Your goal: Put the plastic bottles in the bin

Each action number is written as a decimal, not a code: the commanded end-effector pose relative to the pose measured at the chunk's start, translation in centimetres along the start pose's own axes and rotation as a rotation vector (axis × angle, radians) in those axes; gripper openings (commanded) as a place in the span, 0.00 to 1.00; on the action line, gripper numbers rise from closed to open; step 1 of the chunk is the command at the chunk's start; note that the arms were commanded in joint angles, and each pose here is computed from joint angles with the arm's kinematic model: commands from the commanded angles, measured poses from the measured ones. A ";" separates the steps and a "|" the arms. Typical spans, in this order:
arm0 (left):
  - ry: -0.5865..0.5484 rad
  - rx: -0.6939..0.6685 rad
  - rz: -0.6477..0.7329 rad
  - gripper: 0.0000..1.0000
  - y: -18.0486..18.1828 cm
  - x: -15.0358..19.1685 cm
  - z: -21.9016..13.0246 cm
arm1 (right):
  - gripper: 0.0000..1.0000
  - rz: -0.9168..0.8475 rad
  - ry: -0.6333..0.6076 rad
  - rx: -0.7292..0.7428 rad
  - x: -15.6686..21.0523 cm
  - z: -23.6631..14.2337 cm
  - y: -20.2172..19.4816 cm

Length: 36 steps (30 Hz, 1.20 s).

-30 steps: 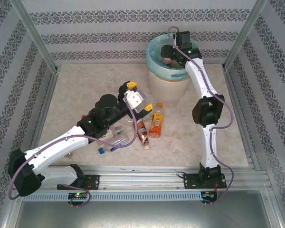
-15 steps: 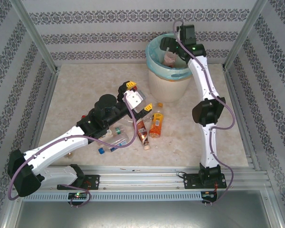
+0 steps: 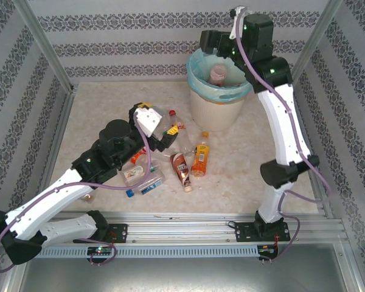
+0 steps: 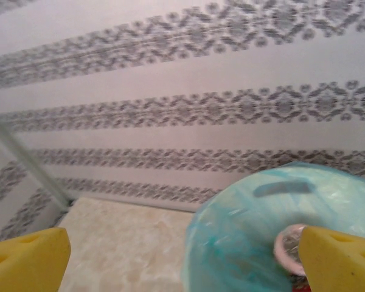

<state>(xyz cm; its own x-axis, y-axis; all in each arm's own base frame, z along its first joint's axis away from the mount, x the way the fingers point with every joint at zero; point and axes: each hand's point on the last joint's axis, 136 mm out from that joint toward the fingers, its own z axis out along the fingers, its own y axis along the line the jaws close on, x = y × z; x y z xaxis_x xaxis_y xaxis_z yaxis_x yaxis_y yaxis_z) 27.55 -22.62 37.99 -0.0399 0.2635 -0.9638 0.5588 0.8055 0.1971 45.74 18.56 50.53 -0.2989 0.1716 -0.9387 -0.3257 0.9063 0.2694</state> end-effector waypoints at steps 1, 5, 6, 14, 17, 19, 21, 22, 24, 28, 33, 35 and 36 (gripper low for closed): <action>0.242 -0.034 -0.084 0.96 0.5 5.1 -1.9 | 0.93 -0.093 0.032 -0.012 2.3 -0.9 1.8; 0.449 -0.024 -0.169 0.95 -0.4 9.5 -2.9 | 0.89 -0.131 0.054 -0.105 6.2 -2.7 4.9; 0.500 -0.026 -0.186 0.94 -0.7 10.8 -3.0 | 0.88 -0.130 0.063 -0.120 7.3 -3.1 5.3; 0.702 -0.088 -0.287 0.94 -1.3 16.1 -0.5 | 0.77 -0.006 0.148 -0.145 14.9 -5.6 4.4; 0.709 -0.083 -0.357 0.93 -1.1 16.7 1.9 | 0.77 0.001 0.197 -0.127 17.7 -6.6 3.6; 0.731 -0.094 -0.412 0.92 -0.2 17.3 3.4 | 0.78 0.008 0.208 -0.108 18.9 -7.4 2.9; 0.763 -0.114 -0.486 0.91 0.9 18.2 4.6 | 0.79 0.017 0.211 -0.103 19.8 -8.0 2.5; 0.779 -0.126 -0.537 0.91 1.5 18.8 5.1 | 0.79 0.017 0.210 -0.105 20.0 -8.3 2.3; 0.796 -0.144 -0.636 0.91 2.5 19.9 5.9 | 0.80 0.015 0.218 -0.089 20.7 -8.7 1.8; 0.770 -0.178 -0.850 0.90 5.0 21.4 7.6 | 0.82 0.000 0.212 -0.074 21.5 -9.0 1.2; 0.755 -0.194 -1.044 0.86 5.8 22.7 8.9 | 0.84 -0.022 0.213 -0.089 21.5 -8.6 1.3; 0.766 -0.209 -1.090 0.85 5.6 23.5 9.3 | 0.85 -0.031 0.212 -0.095 21.4 -8.4 1.4; 0.780 -0.218 -1.107 0.85 5.6 24.0 9.5 | 0.85 -0.036 0.212 -0.094 21.5 -8.3 1.3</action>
<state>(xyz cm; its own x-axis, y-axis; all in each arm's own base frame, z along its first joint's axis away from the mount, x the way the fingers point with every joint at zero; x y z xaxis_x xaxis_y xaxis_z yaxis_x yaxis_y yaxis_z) 37.04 -15.56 14.88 -0.8761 -0.3109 -0.3685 -0.1390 0.8947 -0.4244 30.91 20.03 31.85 -0.5013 0.0522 -0.8637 -0.4010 0.8705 0.2853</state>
